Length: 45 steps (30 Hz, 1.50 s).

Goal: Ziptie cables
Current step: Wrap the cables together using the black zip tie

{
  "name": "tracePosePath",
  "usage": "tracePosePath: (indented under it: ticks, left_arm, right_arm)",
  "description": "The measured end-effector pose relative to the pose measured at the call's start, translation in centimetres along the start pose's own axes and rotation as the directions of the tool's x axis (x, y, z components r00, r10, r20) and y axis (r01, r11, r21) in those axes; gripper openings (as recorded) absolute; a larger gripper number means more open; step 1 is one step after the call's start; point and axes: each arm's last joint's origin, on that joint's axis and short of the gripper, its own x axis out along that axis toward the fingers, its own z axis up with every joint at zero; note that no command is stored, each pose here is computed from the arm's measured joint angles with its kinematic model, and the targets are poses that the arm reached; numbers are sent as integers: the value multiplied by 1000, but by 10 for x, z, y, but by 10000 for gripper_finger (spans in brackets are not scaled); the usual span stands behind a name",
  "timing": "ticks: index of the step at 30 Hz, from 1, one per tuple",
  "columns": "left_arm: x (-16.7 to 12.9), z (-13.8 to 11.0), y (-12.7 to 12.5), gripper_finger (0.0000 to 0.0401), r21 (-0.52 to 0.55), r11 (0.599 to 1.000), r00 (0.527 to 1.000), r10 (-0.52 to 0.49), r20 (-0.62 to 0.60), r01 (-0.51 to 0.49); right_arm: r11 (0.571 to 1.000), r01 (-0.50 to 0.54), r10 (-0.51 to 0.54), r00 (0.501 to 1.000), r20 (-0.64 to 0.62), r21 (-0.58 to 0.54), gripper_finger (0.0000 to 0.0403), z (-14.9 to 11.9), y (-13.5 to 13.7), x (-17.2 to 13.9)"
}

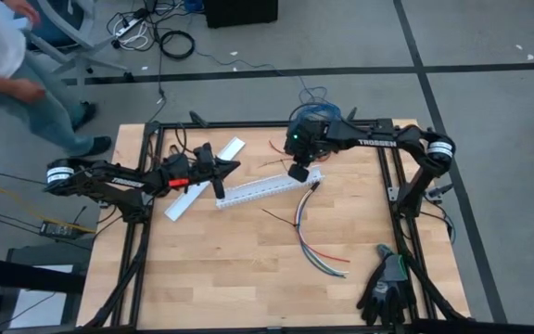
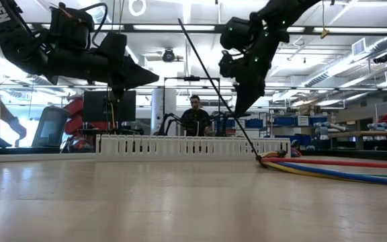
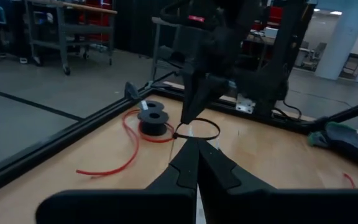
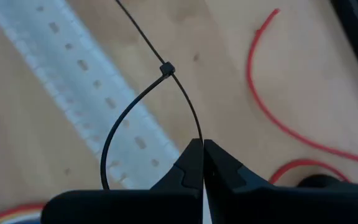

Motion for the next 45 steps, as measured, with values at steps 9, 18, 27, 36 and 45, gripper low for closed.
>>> tracePosePath:
  ticks: [9,18,27,36,45]
  left_arm:
    - [16,9,-27,8,80,997,996,-15,-93,22]
    - [24,21,-50,8,108,994,995,-15,-94,25]
    - [37,16,-77,8,135,991,990,13,-141,6]
    - [67,-8,-107,7,159,984,972,-40,-230,78]
    - [77,-10,-128,7,157,979,969,-88,-232,127]
  right_arm:
    - [1000,7,-7,1000,-3,5,0,-27,27,-23]
    - [992,31,-37,998,49,118,0,-88,44,-60]
    - [983,-24,12,998,68,182,0,-136,66,-78]
    - [982,-62,57,998,34,178,0,-154,95,-73]
    - [985,-80,76,997,29,156,0,-164,129,-63]
